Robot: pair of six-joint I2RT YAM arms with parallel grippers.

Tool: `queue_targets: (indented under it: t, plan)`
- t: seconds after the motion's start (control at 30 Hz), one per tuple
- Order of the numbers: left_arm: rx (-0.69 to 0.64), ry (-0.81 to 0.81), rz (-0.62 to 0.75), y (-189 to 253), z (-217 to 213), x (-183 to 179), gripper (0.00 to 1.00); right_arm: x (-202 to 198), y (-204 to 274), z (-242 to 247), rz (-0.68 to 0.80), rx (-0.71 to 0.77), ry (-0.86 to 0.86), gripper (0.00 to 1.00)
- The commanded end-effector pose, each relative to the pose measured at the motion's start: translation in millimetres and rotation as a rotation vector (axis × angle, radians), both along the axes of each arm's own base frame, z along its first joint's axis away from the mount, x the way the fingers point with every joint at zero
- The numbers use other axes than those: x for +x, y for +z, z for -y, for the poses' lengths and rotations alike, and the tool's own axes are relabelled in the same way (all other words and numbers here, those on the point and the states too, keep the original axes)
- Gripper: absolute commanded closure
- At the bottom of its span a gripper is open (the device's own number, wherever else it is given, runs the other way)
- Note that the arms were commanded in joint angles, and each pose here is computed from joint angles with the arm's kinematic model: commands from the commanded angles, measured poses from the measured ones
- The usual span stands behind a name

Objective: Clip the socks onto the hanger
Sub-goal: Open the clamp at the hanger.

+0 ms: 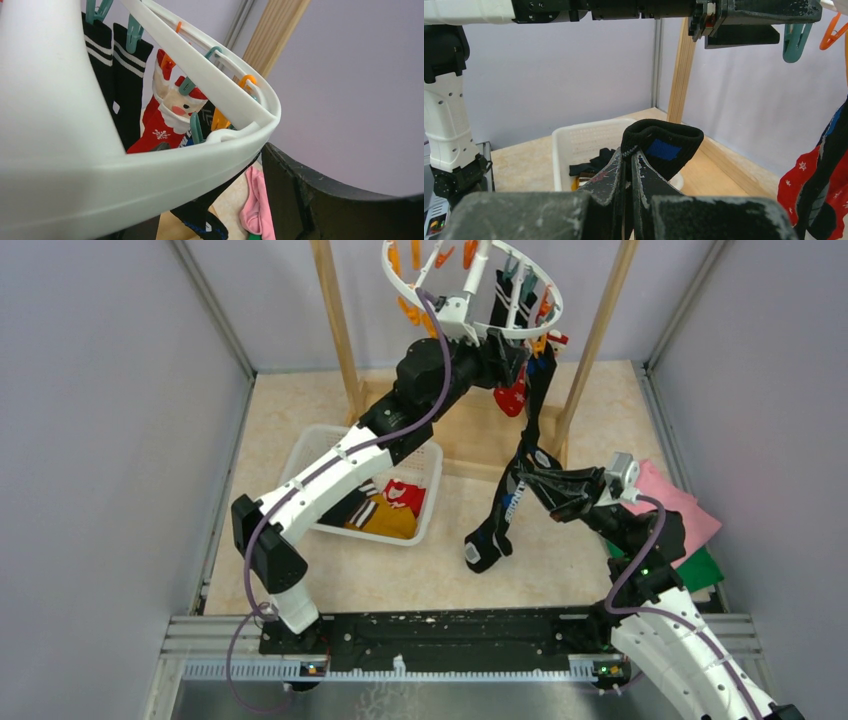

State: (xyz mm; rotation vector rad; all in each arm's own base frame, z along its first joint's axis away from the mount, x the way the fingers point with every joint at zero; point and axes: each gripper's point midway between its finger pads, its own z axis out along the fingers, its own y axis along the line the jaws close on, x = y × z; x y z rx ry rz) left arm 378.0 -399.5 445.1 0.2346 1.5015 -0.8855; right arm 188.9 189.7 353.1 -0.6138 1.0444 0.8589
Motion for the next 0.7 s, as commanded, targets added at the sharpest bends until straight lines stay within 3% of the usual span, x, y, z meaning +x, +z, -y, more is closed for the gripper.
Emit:
queue_targets:
  t: [0.0, 0.33, 0.67]
  plan:
    - [-0.043, 0.01, 0.072, 29, 0, 3, 0.28, -5, 26, 8, 0.067, 0.043, -0.021, 1.0]
    - [-0.007, -0.011, 0.122, 26, 4, 3, 0.36, -6, 29, 9, 0.074, 0.043, -0.026, 1.0]
    - [-0.106, -0.002, 0.237, 14, -19, -18, 0.28, -6, 28, 9, 0.081, 0.036, -0.027, 1.0]
